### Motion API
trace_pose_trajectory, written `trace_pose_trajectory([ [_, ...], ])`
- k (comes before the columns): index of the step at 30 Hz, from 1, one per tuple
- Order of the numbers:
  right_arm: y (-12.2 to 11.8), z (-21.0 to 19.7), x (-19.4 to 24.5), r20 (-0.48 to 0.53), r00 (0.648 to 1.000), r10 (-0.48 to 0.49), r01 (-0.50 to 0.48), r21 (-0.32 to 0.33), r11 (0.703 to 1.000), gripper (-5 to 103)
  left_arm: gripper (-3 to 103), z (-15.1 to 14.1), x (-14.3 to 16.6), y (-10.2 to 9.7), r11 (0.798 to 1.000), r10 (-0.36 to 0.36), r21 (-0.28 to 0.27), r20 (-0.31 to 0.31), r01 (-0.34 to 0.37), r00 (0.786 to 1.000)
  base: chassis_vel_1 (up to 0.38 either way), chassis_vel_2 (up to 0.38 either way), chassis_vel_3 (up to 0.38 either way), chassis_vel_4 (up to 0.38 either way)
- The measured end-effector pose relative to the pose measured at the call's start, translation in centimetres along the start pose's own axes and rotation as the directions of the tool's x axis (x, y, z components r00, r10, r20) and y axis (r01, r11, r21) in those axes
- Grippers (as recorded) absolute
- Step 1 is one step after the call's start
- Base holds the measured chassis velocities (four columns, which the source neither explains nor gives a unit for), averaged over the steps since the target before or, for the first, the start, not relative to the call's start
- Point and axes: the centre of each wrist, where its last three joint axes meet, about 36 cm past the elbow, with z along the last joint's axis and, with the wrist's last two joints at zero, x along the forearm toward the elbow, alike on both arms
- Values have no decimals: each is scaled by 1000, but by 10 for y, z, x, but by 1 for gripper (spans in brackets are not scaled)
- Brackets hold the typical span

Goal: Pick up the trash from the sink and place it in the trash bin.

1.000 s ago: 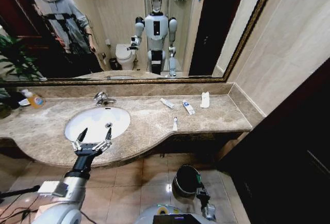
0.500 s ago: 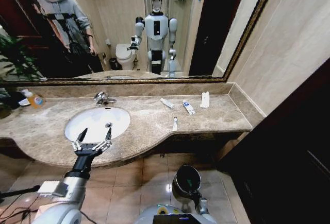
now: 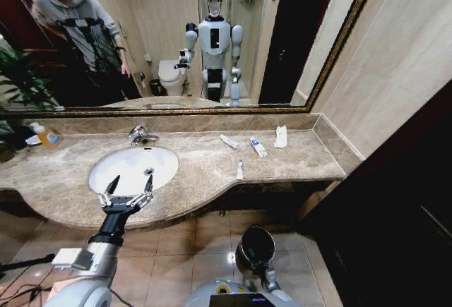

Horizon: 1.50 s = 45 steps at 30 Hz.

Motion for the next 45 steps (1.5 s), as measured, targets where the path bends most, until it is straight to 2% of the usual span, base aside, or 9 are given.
trace_pose_trajectory([
  [8, 7, -23, -15, 42, 999, 15, -13, -41, 999, 21, 100, 0, 0, 0, 1000, 0, 0, 0, 0, 1000, 0, 0, 0, 0],
  [15, -28, -32, -15, 23, 998, 63, -62, -44, 997, 21, 100, 0, 0, 0, 1000, 0, 0, 0, 0, 1000, 0, 0, 0, 0],
  [22, -44, -33, -12, -26, 997, 73, -74, -29, 997, 20, 100, 0, 0, 0, 1000, 0, 0, 0, 0, 1000, 0, 0, 0, 0],
  [24, -47, -34, -12, -43, 996, 74, -75, -24, 997, 30, 100, 0, 0, 0, 1000, 0, 0, 0, 0, 1000, 0, 0, 0, 0],
  [32, -50, -35, -10, -23, 996, 81, -80, 32, 996, 51, 100, 0, 0, 0, 1000, 0, 0, 0, 0, 1000, 0, 0, 0, 0],
  [35, -45, -37, -12, 45, 992, 119, -123, 99, 987, 67, 100, 0, 0, 0, 1000, 0, 0, 0, 0, 1000, 0, 0, 0, 0],
  [37, -44, -38, -12, 71, 989, 128, -136, 114, 984, 67, 100, 0, 0, 0, 1000, 0, 0, 0, 0, 1000, 0, 0, 0, 0],
  [39, -39, -42, -12, 166, 970, 176, -201, 152, 968, 79, 100, 0, 0, 0, 1000, 0, 0, 0, 0, 1000, 0, 0, 0, 0],
  [45, -36, -63, -3, 291, 941, 175, -242, 215, 946, 98, 100, 0, 0, 0, 1000, 0, 0, 0, 0, 1000, 0, 0, 0, 0],
])
